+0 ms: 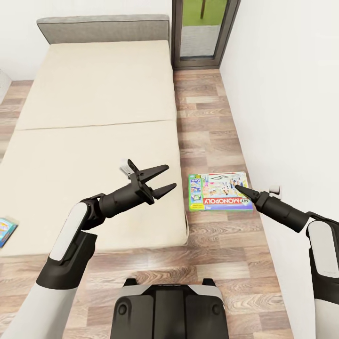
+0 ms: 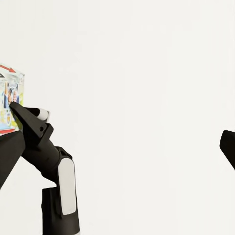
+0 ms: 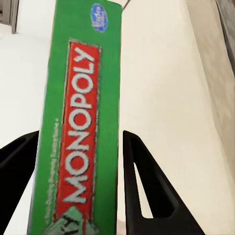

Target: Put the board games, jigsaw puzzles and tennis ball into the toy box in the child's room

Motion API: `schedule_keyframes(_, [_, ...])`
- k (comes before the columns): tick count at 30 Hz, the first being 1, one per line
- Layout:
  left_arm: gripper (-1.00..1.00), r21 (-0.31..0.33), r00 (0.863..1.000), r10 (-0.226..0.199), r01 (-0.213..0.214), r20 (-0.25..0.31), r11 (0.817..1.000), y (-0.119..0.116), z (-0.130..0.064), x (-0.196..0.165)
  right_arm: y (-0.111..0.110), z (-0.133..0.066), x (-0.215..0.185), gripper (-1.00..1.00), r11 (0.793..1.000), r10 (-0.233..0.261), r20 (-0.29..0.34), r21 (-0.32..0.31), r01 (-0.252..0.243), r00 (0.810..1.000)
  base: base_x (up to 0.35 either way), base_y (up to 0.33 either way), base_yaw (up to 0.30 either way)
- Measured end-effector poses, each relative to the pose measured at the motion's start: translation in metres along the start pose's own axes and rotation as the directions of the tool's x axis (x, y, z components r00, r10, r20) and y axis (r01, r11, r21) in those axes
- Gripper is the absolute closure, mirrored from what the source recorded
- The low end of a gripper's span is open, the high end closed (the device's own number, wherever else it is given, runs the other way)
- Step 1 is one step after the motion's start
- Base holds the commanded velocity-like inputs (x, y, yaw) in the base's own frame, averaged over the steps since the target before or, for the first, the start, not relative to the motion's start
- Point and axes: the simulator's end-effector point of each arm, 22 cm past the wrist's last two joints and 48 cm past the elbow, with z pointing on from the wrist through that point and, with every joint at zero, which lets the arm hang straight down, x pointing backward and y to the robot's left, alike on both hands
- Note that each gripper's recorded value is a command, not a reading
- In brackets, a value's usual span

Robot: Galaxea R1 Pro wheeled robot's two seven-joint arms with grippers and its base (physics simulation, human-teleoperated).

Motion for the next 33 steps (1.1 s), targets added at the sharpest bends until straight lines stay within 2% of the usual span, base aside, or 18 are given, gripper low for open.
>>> schedule_keyframes(33, [-1.00,-0.001,0.998,0.053,-0.053,-0.015,0.999,-0.027,0.006,0.006,0.027,-0.007,-0.013,1.00,0.999,-0.037,0.024,-0.025,0.037,0.999,0.000,0.000,0.000])
